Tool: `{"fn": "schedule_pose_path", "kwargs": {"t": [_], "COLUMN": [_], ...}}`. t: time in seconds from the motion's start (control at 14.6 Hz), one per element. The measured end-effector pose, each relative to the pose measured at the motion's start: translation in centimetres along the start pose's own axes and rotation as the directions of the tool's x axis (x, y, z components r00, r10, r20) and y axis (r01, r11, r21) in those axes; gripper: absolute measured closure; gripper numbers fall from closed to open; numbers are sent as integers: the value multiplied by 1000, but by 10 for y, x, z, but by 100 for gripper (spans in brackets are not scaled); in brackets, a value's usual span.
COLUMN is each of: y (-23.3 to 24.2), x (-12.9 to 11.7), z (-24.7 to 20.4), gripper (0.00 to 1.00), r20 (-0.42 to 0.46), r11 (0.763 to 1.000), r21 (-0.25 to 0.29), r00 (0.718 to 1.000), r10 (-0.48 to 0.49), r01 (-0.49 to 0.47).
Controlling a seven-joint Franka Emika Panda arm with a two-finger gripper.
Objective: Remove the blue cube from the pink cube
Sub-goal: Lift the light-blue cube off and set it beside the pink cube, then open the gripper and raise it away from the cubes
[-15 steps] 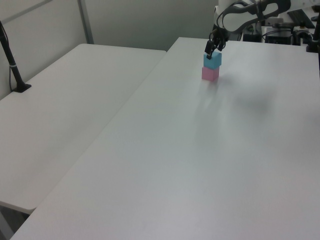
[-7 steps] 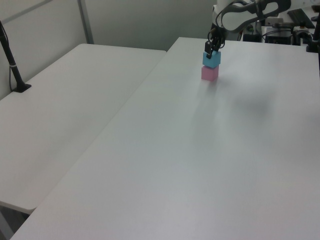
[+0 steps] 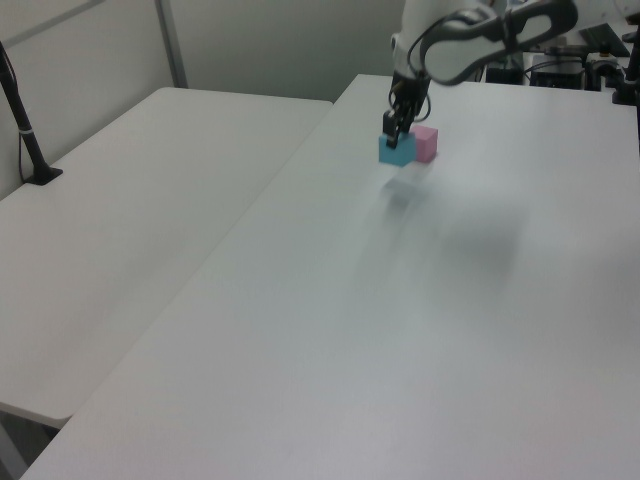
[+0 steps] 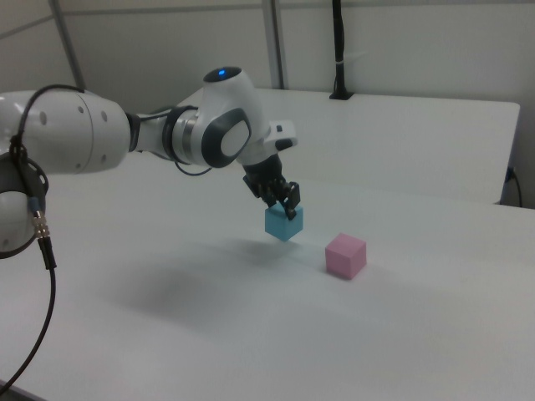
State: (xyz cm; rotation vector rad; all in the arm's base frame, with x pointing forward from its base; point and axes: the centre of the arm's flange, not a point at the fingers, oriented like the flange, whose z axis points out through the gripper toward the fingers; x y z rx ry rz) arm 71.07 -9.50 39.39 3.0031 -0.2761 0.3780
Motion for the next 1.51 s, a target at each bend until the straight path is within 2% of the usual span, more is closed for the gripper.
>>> {"fn": "schedule_pose_path", "kwargs": {"t": [0.27,0.34,0.62,0.69,0.89,1.17,1.3,1.51], "y": [-21,-21,-24,-28,-44,-59,-62,-63], "x": [-4,-6,-2,-2,-10,-43,-56,-67], "z": [34,37,24,14,-45,-144,-169,-178], "gripper": [48,42,4,0,0,0,0,0], "r20": [-25,-22,-40,-38,53,179,216,257], "r11": [1000,1000,1000,1000,1000,999,999,998], "r21": [8,8,12,14,13,18,19,13], "r00": [999,999,999,999,999,983,975,965], "r10": [28,30,27,21,-2,-40,-51,-57], "r01": [-28,-29,-26,-21,2,37,48,56]}}
